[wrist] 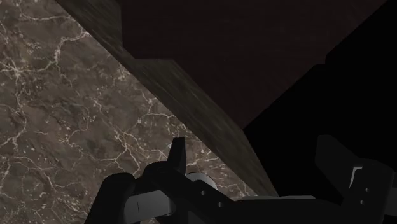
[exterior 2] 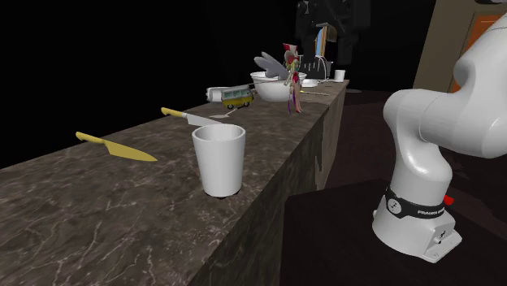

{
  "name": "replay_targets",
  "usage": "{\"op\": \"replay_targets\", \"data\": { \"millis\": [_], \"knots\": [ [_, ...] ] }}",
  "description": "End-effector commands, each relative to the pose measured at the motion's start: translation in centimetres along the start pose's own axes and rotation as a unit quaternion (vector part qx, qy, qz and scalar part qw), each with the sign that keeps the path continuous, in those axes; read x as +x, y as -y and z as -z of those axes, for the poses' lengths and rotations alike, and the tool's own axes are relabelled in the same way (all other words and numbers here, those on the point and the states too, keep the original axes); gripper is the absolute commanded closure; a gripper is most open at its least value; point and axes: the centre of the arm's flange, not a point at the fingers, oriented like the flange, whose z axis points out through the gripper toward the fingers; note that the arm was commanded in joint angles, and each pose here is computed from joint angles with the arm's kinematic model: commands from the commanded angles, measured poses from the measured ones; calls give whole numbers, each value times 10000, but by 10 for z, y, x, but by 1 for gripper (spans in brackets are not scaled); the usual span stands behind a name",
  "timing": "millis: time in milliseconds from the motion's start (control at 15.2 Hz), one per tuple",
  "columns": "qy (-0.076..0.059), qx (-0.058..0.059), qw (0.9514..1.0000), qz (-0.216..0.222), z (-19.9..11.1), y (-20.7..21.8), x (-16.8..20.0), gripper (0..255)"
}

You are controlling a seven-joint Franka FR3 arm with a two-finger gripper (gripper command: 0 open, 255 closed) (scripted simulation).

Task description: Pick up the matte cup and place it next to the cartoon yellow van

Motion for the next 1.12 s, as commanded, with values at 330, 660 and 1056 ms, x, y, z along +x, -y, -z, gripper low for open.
{"op": "replay_targets", "data": {
  "millis": [330, 660, 1056],
  "knots": [
    [-114, -173, 9998, 75, -31, 5, 55, 0],
    [-228, -346, 9990, 151, -61, 10, 110, 0],
    [-362, -550, 9975, 239, -95, 15, 176, 0]
  ]
}}
